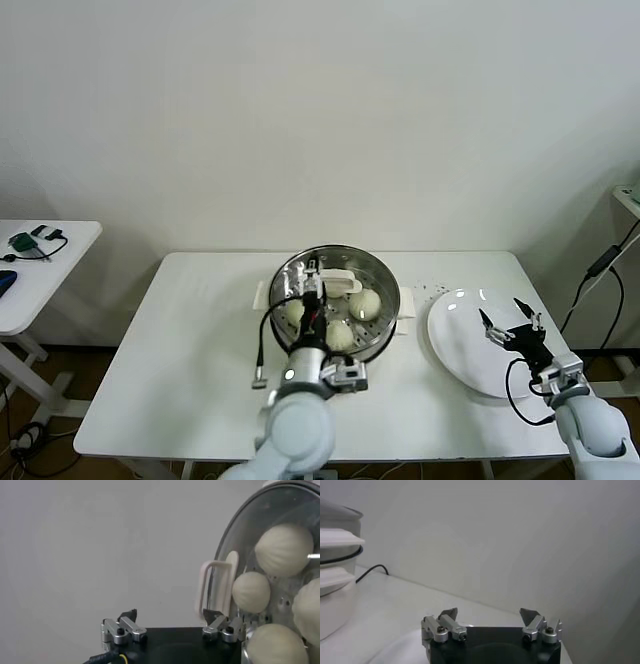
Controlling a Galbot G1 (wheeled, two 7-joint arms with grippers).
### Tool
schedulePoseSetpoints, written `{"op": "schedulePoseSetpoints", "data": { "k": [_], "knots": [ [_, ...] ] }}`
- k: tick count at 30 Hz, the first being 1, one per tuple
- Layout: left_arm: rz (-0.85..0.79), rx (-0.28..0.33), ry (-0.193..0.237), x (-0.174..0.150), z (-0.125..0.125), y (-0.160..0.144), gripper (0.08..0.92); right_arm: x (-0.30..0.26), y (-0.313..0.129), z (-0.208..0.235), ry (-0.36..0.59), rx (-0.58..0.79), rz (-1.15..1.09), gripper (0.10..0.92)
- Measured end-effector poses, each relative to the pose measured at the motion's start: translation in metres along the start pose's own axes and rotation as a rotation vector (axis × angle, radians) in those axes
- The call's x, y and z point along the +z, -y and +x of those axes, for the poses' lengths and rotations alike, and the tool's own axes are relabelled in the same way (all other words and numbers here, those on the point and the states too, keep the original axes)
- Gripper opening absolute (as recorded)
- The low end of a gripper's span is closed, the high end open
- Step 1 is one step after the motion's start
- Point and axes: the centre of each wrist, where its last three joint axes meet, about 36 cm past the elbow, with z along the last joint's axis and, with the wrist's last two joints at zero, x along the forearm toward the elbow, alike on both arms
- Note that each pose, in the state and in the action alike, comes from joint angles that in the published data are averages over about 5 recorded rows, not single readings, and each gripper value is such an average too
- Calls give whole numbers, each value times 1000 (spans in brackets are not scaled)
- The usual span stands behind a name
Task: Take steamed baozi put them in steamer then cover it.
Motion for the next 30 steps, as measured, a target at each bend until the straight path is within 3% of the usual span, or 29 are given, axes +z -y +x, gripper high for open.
{"op": "schedulePoseSetpoints", "data": {
  "k": [4, 8, 18, 24, 30],
  "knots": [
    [59, 2, 8, 17, 14, -7, 823, -2, -1, -1, -6, 4, -2, 823],
    [133, 19, -14, 40, 26, -12, 823, -3, -2, -1, -7, 6, -2, 823],
    [406, 64, -164, 111, 36, -22, 823, -6, -9, 2, 8, 2, -9, 823],
    [652, 62, -149, 160, 45, -17, 823, -6, -16, 7, 25, -9, -20, 823],
    [907, 17, -148, 206, 58, 4, 823, -4, -26, 15, 40, -17, -43, 823]
  ]
}}
